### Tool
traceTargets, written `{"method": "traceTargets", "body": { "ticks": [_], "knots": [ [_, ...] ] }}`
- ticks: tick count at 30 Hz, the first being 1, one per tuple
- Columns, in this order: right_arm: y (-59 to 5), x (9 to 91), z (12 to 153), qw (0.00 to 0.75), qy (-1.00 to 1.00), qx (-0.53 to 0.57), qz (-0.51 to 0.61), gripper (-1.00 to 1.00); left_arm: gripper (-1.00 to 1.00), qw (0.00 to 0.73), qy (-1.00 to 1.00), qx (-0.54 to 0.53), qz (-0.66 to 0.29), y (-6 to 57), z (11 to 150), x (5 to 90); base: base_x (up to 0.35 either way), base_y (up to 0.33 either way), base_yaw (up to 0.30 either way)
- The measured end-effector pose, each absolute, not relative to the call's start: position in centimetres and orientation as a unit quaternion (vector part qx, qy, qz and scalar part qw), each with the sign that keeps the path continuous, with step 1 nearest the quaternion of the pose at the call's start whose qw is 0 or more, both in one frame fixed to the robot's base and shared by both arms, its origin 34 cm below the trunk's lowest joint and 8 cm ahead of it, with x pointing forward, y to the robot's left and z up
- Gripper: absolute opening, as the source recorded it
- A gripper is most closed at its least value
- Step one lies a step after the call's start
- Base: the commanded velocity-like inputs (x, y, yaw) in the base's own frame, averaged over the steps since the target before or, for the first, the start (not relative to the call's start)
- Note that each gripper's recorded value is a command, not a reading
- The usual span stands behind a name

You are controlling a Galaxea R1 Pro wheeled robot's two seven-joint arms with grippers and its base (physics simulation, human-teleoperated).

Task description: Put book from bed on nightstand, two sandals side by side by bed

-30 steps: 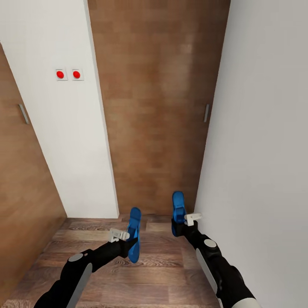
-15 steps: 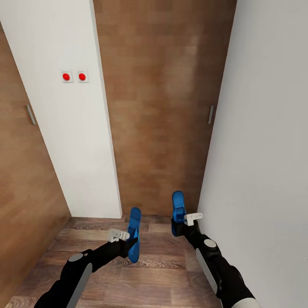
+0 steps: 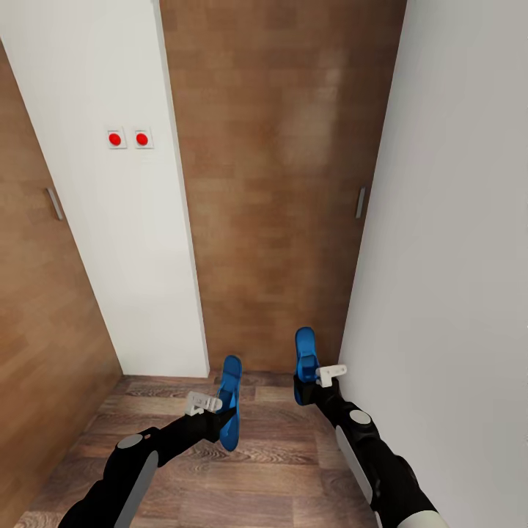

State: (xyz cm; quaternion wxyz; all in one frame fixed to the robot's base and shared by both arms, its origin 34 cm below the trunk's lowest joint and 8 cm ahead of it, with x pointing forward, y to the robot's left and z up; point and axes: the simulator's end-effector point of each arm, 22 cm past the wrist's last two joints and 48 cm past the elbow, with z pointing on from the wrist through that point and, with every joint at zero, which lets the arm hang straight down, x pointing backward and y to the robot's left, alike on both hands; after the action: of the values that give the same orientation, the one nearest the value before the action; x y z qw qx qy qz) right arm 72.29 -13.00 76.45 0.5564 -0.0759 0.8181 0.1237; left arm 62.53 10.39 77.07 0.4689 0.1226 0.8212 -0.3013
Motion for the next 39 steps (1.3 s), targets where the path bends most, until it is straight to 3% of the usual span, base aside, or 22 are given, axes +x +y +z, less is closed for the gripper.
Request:
{"method": "traceTargets", "body": {
  "ticks": [39],
  "knots": [
    [-12.9, 72.6, 83.1, 0.556, 0.819, -0.076, 0.125, -1.0, -1.0, 0.468, 0.822, 0.122, -0.301, 10.4, 83.7, 62.8, 0.0, 0.0, 0.0]
  ]
}}
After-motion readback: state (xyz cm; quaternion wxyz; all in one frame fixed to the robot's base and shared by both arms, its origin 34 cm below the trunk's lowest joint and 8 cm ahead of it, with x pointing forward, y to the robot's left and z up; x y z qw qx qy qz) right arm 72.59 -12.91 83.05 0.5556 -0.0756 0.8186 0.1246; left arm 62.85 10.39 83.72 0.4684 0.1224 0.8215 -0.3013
